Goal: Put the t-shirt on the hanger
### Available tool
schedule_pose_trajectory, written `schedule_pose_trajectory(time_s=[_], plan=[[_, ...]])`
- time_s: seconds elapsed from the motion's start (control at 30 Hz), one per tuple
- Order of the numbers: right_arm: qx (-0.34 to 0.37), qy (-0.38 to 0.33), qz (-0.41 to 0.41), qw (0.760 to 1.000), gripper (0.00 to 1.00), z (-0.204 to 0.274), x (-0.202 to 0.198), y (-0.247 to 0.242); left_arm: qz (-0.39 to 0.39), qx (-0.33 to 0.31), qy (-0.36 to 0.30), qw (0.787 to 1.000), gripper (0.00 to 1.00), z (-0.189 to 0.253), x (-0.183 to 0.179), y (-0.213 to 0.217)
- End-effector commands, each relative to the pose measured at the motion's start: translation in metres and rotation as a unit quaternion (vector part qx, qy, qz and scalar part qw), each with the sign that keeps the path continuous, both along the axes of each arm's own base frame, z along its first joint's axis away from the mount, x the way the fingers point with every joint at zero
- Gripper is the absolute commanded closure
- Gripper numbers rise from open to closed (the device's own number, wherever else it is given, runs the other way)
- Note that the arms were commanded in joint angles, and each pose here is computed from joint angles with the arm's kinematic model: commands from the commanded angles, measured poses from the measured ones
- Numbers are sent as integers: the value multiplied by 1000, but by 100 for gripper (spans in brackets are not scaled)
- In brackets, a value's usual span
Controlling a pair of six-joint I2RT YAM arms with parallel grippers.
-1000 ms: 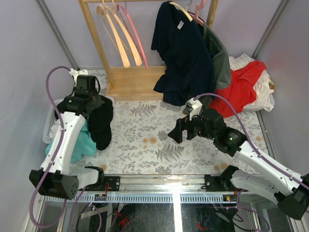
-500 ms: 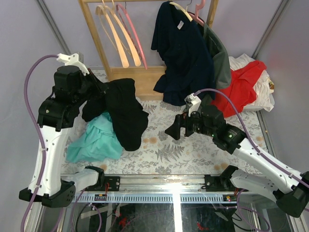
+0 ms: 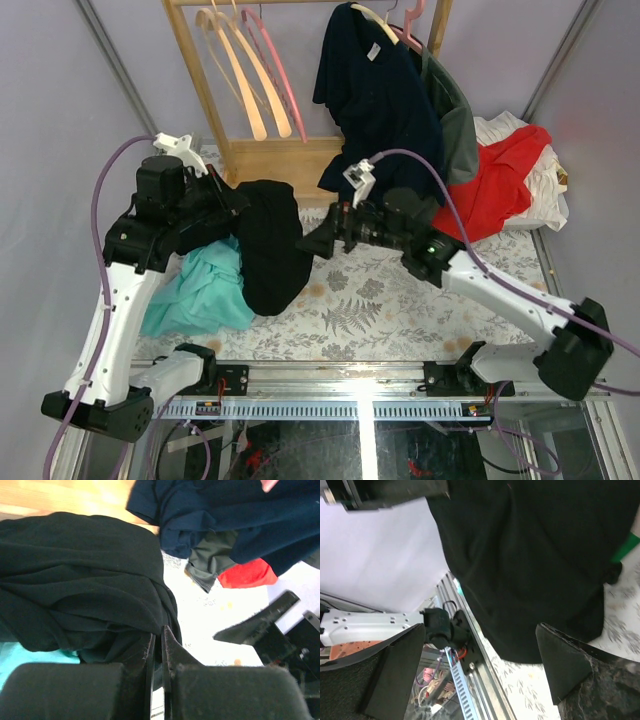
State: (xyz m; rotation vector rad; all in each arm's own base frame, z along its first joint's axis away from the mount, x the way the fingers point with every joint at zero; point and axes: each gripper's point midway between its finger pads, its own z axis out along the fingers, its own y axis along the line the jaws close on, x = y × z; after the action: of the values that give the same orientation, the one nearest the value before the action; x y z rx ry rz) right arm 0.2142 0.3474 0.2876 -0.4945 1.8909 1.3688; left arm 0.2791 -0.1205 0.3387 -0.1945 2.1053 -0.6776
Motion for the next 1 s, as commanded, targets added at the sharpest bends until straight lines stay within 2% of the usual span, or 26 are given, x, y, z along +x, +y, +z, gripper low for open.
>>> schedule_pose_trajectory(time_s=[0.0, 0.17, 0.2, 0.3, 0.4, 0.5, 0.57, 0.6, 0.7, 0.8, 0.87, 0.97], plan=[[63, -38, 30, 997, 1, 51, 4, 45, -86, -46, -53, 994, 100, 24, -11, -31], [45, -28, 24, 998, 0, 48, 13, 79, -127, -55, -57, 989, 100, 24, -23, -47], [41, -27, 20, 999, 4, 48, 15, 84, -132, -56, -57, 988, 100, 24, -24, -50], [28, -23, 12, 999, 24, 43, 20, 94, -145, -55, -58, 986, 100, 22, -30, -54], [15, -23, 5, 1000, 50, 40, 24, 99, -165, -66, -67, 982, 100, 26, -37, -59], [1, -27, -9, 1000, 77, 40, 30, 100, -181, -76, -76, 978, 100, 32, -45, -62], [-6, -34, -18, 999, 99, 41, 32, 97, -181, -75, -83, 977, 98, 35, -47, -61], [-7, -40, -23, 999, 100, 45, 33, 94, -175, -69, -86, 978, 93, 36, -47, -59], [-6, -64, -39, 997, 100, 59, 33, 82, -135, -34, -98, 985, 72, 40, -43, -42], [-6, -91, -67, 994, 100, 78, 35, 64, -78, -1, -117, 990, 59, 51, -41, -20], [-7, -107, -90, 990, 100, 88, 39, 54, -47, 10, -132, 990, 52, 61, -44, -7], [-4, -129, -107, 986, 100, 105, 43, 47, -20, 21, -124, 992, 51, 65, -51, 6]])
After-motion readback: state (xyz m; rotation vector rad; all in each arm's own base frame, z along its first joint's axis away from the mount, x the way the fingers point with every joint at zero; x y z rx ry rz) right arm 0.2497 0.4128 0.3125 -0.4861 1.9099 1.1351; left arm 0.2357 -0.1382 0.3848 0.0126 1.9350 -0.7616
